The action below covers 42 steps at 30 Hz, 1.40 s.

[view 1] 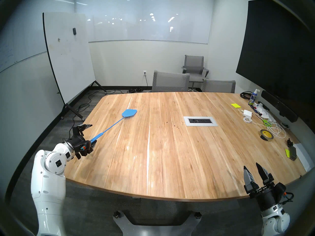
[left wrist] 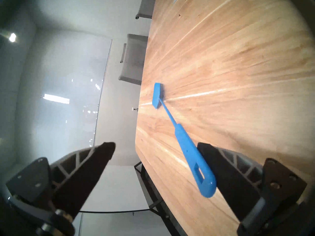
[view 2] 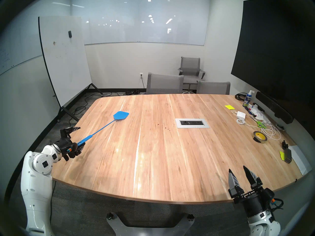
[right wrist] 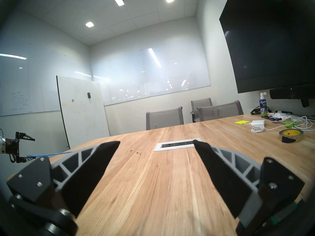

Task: Swat a bug on table

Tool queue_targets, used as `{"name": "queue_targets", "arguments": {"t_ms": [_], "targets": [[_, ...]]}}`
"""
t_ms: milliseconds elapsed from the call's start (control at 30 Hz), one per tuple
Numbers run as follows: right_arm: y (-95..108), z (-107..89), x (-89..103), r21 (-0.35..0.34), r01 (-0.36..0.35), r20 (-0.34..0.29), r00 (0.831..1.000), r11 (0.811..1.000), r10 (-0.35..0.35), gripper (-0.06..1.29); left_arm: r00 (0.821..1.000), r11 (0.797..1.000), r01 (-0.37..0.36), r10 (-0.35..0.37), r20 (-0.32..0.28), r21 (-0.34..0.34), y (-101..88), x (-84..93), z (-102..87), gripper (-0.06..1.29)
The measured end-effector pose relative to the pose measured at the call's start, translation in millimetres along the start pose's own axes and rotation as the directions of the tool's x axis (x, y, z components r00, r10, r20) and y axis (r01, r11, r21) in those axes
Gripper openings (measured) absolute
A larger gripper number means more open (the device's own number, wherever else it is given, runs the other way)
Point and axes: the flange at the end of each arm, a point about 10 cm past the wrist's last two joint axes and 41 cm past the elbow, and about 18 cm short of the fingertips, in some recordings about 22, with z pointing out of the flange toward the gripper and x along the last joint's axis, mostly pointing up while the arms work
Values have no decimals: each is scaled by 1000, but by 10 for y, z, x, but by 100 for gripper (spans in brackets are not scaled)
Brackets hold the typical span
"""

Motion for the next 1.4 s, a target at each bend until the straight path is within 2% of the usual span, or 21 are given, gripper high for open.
{"name": "queue_targets", "arguments": {"t_ms": [167, 267, 400, 500, 533, 767, 900, 967, 1133, 1333, 1367, 1400], "targets": [[0, 0, 0, 0, 0, 0, 1000, 1000, 0, 124, 1000, 999, 16, -16, 3, -32, -14, -1, -88, 127], [-1, 1, 0, 1, 0, 0, 1000, 1000, 0, 124, 1000, 999, -8, 8, 3, -43, -27, 44, -137, 127], [-1, 1, 1, 1, 0, -1, 1000, 1000, 0, 124, 995, 994, -95, 96, 19, -48, -1, 101, -153, 127], [0, 2, 0, 2, 0, -1, 1000, 1000, 0, 124, 974, 974, -216, 220, 50, -68, 71, 131, -145, 127], [0, 2, -1, 2, 0, -1, 1000, 1000, 0, 124, 970, 970, -232, 236, 54, -71, 81, 132, -143, 127], [2, 4, -1, 2, 0, -2, 1000, 1000, 0, 124, 911, 914, -394, 403, 89, -100, 189, 166, -107, 127], [2, 5, -1, 3, 1, -3, 1000, 1000, -1, 124, 865, 872, -479, 488, 113, -99, 231, 218, -91, 127], [2, 5, -1, 3, 1, -3, 1000, 1000, -1, 124, 851, 859, -503, 512, 120, -94, 236, 240, -91, 127], [3, 7, 0, 3, 1, -4, 1000, 1000, -1, 124, 796, 810, -583, 585, 152, -63, 236, 332, -110, 127], [3, 8, 0, 4, 1, -4, 1000, 1000, -1, 124, 740, 757, -653, 644, 196, -25, 237, 421, -161, 127], [3, 7, 0, 4, 1, -4, 1000, 1000, -1, 124, 725, 744, -668, 656, 210, -16, 247, 441, -183, 127], [3, 7, 0, 4, 1, -4, 1000, 1000, -1, 124, 720, 739, -674, 660, 215, -12, 252, 448, -192, 127]]}}
